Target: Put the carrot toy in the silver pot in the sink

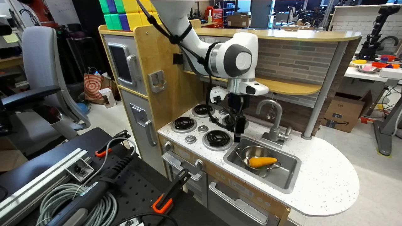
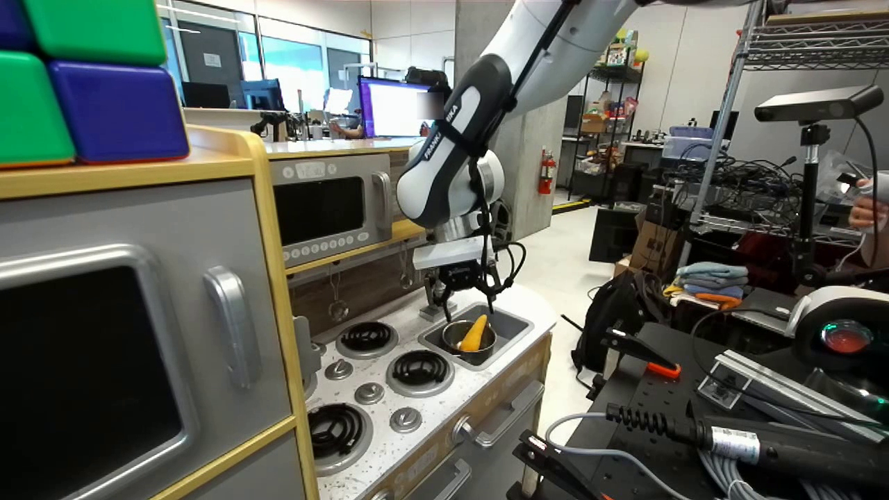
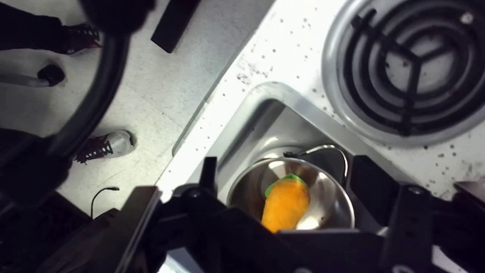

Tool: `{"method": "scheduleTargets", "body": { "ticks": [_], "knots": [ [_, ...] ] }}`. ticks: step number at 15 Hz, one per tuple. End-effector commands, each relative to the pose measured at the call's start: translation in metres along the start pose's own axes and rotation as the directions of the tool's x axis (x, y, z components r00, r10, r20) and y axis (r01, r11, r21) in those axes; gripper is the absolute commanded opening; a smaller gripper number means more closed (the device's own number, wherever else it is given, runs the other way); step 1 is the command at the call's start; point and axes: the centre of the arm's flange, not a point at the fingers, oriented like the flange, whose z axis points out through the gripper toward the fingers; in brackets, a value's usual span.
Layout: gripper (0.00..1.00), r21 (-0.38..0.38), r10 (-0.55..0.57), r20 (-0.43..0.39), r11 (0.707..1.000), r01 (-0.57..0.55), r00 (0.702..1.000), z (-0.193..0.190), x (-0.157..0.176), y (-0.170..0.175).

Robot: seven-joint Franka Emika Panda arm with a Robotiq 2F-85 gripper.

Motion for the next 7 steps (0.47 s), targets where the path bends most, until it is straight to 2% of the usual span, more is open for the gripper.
{"method": "scheduleTargets", "body": {
  "ticks": [1,4,5,7],
  "knots": [
    [1.00,-0.106,-0.156,0.061,0.981,0.161,0.986,-0.043,-0.039,0.035],
    [1.00,-0.176,-0.202,0.118,0.959,0.221,0.972,-0.062,-0.049,0.044],
    [1.00,-0.228,-0.173,0.147,0.952,0.204,0.974,-0.065,-0.053,0.046],
    [1.00,-0.293,-0.188,0.143,0.930,0.223,0.972,-0.070,-0.058,0.052]
  ]
}}
